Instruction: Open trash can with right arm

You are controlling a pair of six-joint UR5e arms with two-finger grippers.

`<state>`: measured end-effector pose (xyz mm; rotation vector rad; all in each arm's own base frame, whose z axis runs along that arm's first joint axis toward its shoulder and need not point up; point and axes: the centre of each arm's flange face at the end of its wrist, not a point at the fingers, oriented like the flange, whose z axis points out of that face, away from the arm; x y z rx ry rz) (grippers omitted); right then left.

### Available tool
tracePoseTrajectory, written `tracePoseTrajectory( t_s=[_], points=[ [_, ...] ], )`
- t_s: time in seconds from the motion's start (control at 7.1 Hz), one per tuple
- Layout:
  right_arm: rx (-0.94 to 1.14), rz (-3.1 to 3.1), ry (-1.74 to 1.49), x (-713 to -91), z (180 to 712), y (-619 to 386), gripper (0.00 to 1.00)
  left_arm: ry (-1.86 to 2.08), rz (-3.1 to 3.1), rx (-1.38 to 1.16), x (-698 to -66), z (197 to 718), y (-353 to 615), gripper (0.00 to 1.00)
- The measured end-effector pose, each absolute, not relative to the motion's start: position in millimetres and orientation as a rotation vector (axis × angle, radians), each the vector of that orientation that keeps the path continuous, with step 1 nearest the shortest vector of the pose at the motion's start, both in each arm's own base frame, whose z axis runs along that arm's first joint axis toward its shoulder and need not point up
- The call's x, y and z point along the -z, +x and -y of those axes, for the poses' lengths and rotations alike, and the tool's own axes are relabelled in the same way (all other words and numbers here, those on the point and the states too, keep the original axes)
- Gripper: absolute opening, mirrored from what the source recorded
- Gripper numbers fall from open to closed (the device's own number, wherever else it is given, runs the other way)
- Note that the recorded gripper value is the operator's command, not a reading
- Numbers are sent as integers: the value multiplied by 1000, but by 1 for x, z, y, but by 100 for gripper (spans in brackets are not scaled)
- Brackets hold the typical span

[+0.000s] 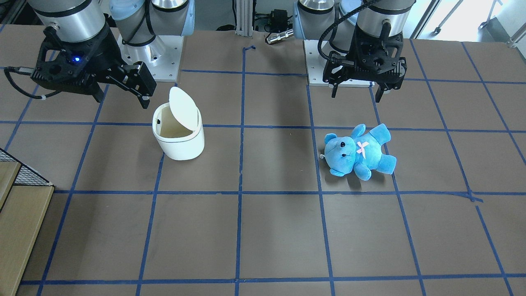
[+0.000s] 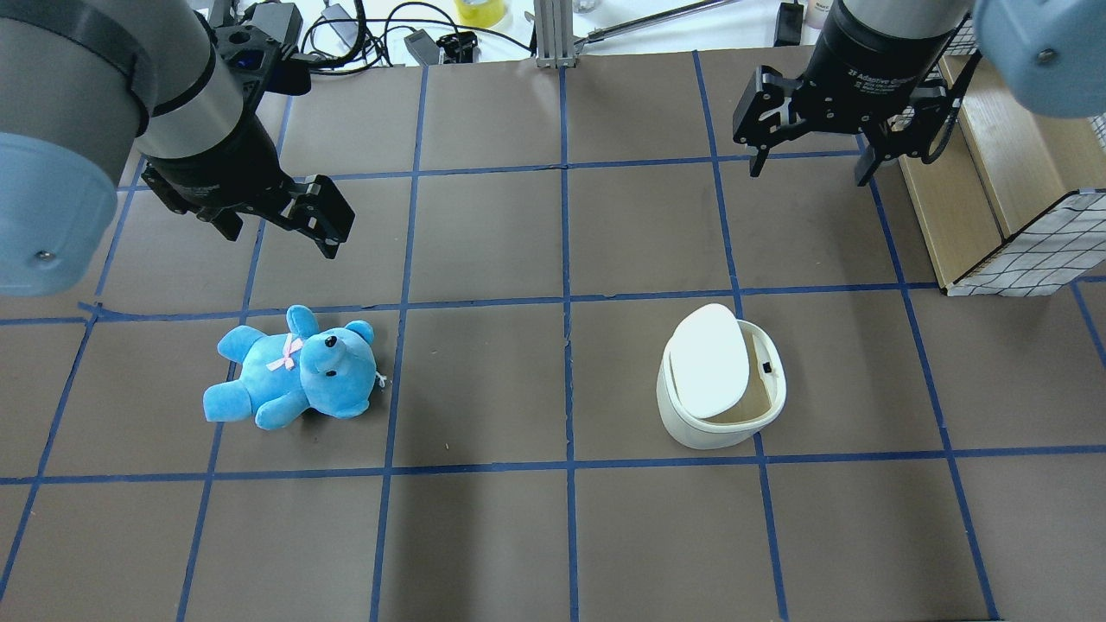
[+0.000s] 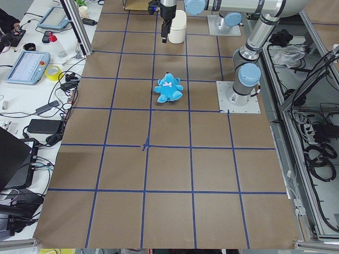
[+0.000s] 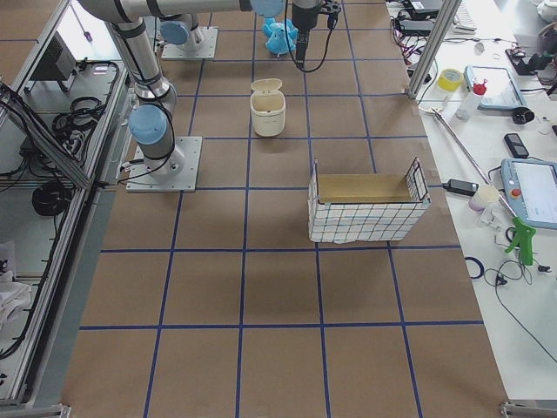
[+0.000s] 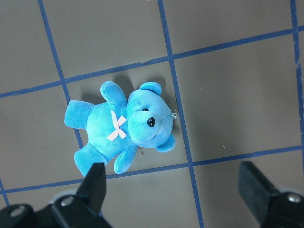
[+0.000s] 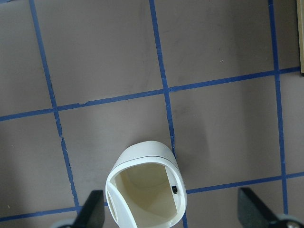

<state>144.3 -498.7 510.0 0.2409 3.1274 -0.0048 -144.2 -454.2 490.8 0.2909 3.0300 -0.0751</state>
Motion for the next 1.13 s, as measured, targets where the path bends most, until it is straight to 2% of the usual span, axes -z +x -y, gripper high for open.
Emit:
tracePoseTrajectory(
  t_s=[1.13],
  points=[
    [-20, -3148, 240, -509, 491, 143, 100, 291, -3030, 75, -491, 454, -144, 100]
  ],
)
